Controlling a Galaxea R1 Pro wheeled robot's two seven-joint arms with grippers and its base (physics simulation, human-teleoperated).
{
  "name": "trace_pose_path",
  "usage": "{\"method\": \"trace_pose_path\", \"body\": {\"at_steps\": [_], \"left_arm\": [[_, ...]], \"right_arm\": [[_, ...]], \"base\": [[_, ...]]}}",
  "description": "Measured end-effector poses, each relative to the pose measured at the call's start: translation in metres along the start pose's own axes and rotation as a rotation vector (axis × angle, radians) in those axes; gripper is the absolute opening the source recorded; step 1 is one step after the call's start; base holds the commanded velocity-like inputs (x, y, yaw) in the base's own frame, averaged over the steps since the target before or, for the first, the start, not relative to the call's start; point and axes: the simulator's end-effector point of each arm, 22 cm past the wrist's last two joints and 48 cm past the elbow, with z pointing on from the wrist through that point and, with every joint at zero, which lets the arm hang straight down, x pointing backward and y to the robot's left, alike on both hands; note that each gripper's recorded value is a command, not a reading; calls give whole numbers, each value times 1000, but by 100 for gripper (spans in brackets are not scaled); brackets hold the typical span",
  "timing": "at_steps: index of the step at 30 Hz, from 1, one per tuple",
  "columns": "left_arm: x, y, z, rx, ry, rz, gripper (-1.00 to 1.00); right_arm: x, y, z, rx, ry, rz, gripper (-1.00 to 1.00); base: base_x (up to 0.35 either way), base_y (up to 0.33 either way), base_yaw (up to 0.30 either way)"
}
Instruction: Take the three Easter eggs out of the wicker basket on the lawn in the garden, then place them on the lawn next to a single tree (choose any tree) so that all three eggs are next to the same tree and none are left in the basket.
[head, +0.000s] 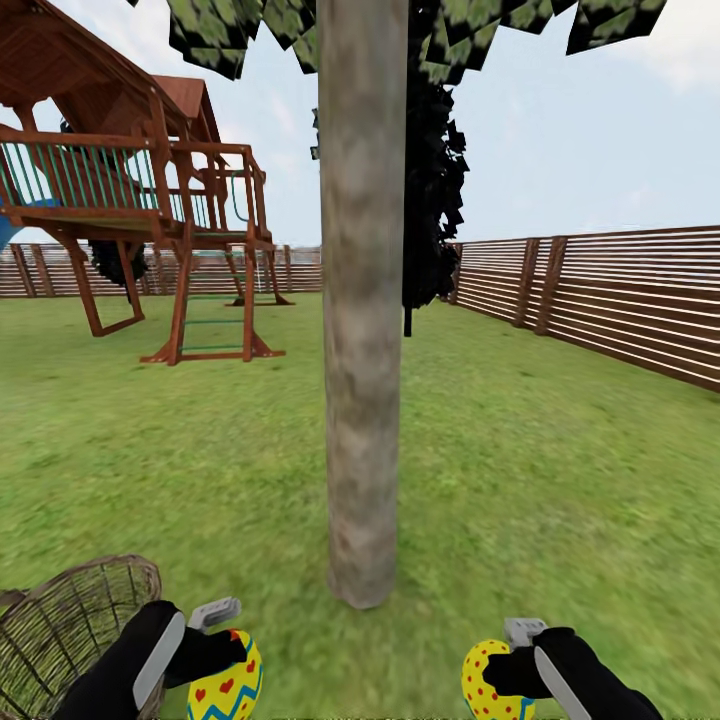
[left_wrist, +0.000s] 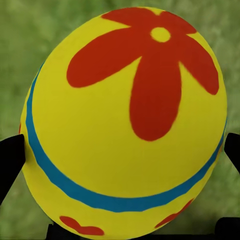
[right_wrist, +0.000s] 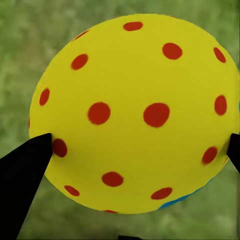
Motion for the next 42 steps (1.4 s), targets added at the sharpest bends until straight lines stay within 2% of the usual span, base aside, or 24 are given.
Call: {"method": "trace_pose_path", "body": {"at_steps": [1,3,9,11,13,16,22,26,29,32,42], "left_arm": [[2,1,3,-1,4,-1,-100],[11,4,10,-7,20,-4,-100],[19,5,23,-6,24,-2,-100],[21,7,26,-9,24,-4,-100],[23,8,30,-8,24,-4,-100],[26,9,36,-5,25,-4,-100],[34,13,48,-7,27,-4,-100],[38,16,55,-8,27,-5,-100],[41,17,61,-7,27,-4,-100],[45,18,67,-7,27,-3,-100],[56,22,86,-4,26,-3,-100]], "right_arm": [[1,-4,1,5,0,1,-100],[4,-27,1,36,2,1,-100],[15,-17,15,17,10,-4,-100],[36,-15,27,24,55,-17,-100],[43,-17,32,28,65,-21,-100],[48,-28,36,43,67,-18,-100],[55,-33,46,47,66,-12,-100],[56,-56,48,71,56,16,-100],[55,-58,51,73,44,11,-100],[40,-48,49,61,-1,-18,-100],[52,-52,67,68,-4,-24,-100]], "base": [[0,0,0],[0,0,0],[0,0,0],[0,0,0],[0,0,0],[0,0,0],[0,0,0],[0,0,0],[0,0,0],[0,0,0],[0,0,0]]}}
